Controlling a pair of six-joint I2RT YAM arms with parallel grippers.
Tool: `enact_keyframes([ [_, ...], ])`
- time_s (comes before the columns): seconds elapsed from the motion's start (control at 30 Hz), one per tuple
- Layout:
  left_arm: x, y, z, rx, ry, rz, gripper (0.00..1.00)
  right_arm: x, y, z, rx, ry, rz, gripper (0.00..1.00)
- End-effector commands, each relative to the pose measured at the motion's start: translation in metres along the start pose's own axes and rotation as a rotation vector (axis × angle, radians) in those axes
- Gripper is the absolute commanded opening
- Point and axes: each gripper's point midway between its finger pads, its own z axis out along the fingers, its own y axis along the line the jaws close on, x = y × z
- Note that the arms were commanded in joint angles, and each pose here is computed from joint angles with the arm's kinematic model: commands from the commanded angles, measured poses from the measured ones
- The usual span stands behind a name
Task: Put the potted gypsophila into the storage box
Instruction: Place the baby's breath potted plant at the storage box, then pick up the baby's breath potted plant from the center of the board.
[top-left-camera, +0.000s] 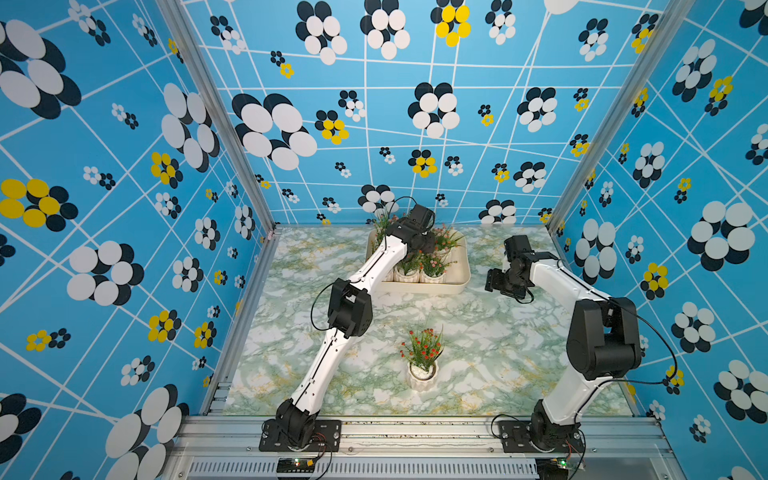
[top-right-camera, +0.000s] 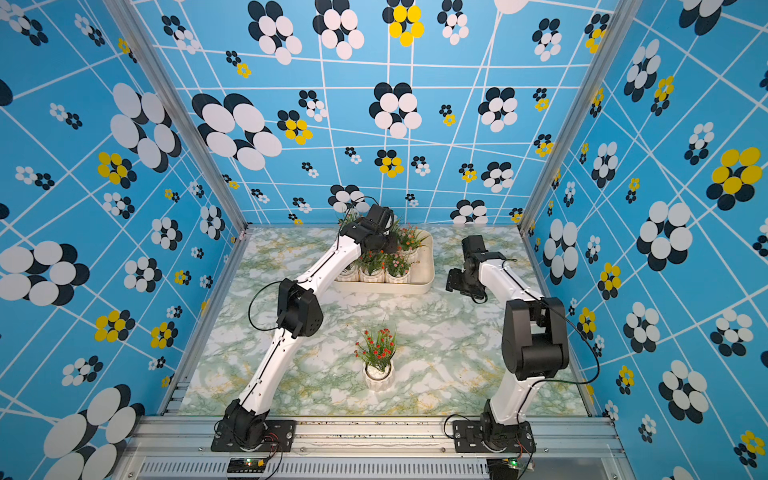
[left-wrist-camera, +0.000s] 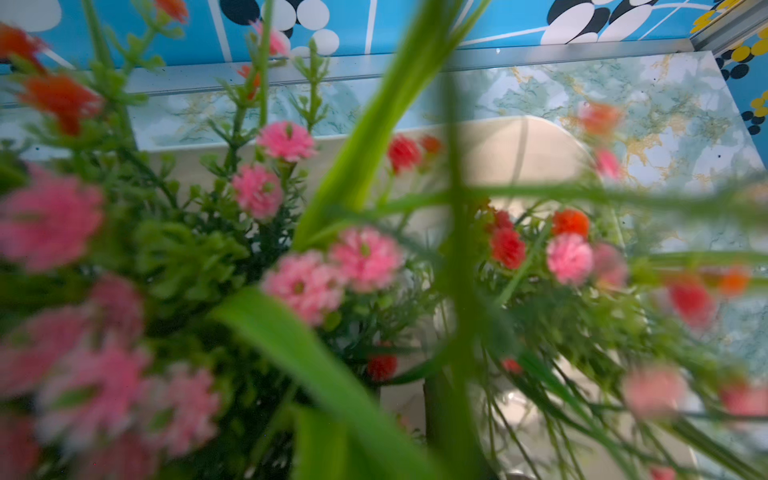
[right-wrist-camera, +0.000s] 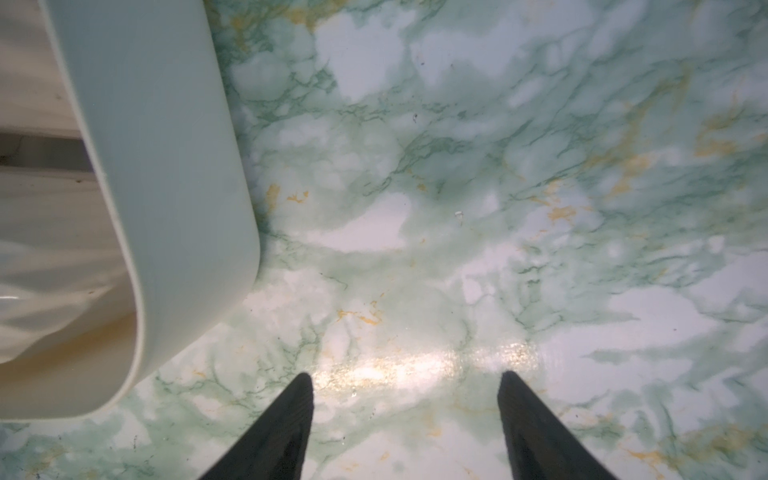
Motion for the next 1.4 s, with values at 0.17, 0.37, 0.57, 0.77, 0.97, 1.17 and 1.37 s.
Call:
enact_keyframes([
  [0.17, -0.002, 0.01, 0.0, -0.012, 0.005, -0.025, 0.25, 0.005, 0.0, 0.009, -0.003, 0.022, 0.018, 0.73],
  [0.37, -0.028, -0.002, -0.045, 0.011, -0.047, -0.019, 0.3, 0.001, 0.012, -0.005, -0.061, 0.024, 0.022, 0.74],
  [0.57, -0.058, -0.015, -0.126, 0.001, -0.128, 0.024, 0.42, 0.013, 0.025, -0.04, -0.121, 0.08, 0.018, 0.75],
  [0.77, -0.062, -0.015, -0.187, -0.014, -0.166, 0.035, 0.55, 0.06, 0.052, -0.069, -0.107, 0.134, -0.137, 0.75],
  [0.97, -0.037, 0.009, -0.226, -0.06, -0.172, 0.011, 0.69, 0.125, 0.079, -0.08, -0.107, 0.174, -0.222, 0.73],
  [1.17, 0.004, 0.051, -0.261, -0.082, -0.174, -0.09, 0.83, 0.178, 0.092, -0.089, -0.088, 0.182, -0.26, 0.72],
  [1.37, 0.059, 0.091, -0.281, -0.099, -0.132, -0.193, 1.0, 0.218, 0.114, -0.091, -0.094, 0.183, -0.281, 0.71],
])
